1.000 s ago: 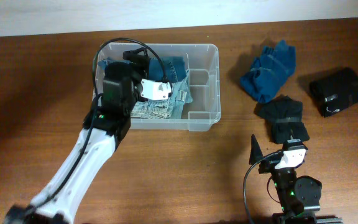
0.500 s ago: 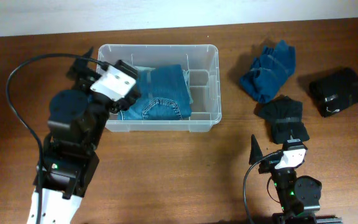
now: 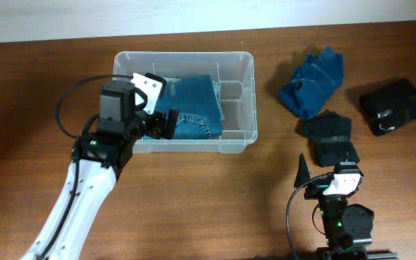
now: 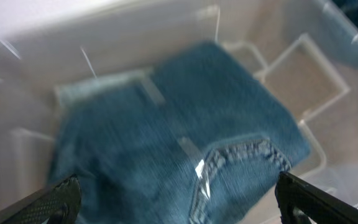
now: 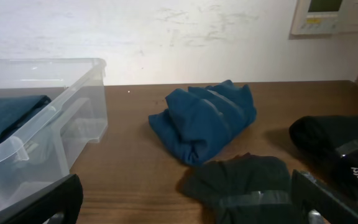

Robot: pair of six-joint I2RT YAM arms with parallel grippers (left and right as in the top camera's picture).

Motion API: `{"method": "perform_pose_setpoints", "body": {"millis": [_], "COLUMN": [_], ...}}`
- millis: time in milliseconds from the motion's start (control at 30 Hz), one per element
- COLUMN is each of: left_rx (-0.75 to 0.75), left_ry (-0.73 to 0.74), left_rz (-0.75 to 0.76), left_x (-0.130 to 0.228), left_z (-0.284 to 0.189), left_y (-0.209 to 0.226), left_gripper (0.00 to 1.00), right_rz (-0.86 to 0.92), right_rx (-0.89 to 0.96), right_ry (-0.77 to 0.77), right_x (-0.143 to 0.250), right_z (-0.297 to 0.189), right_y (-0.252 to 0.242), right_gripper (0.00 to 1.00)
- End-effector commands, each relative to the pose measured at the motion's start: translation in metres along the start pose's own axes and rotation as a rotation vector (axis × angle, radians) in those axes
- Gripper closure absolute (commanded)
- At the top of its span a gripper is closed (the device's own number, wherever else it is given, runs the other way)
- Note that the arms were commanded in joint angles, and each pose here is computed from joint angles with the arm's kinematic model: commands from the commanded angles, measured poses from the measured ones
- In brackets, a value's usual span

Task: Pack container
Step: 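Release and tuck the dark-wash jeans into the bin with the left gripper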

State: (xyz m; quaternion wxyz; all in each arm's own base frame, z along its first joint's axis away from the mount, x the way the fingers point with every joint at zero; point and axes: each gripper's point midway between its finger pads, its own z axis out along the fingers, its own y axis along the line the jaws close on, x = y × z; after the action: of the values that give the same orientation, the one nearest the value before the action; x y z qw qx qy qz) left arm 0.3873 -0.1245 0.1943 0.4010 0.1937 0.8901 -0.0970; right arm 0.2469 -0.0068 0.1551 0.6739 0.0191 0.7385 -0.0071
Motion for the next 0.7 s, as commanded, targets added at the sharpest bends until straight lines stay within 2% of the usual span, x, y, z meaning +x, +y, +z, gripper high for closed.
{"method": "perform_pose_setpoints", "body": {"millis": [0, 233, 400, 500, 667], "left_rx": [0.048, 0.043, -0.088, -0.099, -0.088], "left_ry": [0.057, 0.21, 0.24, 0.28, 0.46], "left_rz": [-0.076, -0.163, -0.156, -0.16, -0.177], "left_x": [0.014, 0.032, 0.018, 0.027, 0.071], "left_z": [0.01, -0.009, -0.033, -0.023, 0.031], "left_y": [-0.007, -0.01, 0.011, 0.014, 0.018], "left_gripper": [0.0, 0.01, 0.01, 0.01, 0.01], "right_rz": [-0.003, -0.002, -0.002, -0.002, -0.001], "right_rx": [0.035, -0.019, -0.128, -0.128, -0.128], "right_ry": [0.002, 0.002, 0.0, 0.0, 0.0], "right_x": [0.003, 0.003, 0.002, 0.002, 0.002], "right_z": [0.0, 0.0, -0.001, -0.001, -0.001], "right_y": [-0.007, 0.003, 0.021, 0.021, 0.021], "right_gripper": [0.02, 0.01, 0.02, 0.02, 0.01]}}
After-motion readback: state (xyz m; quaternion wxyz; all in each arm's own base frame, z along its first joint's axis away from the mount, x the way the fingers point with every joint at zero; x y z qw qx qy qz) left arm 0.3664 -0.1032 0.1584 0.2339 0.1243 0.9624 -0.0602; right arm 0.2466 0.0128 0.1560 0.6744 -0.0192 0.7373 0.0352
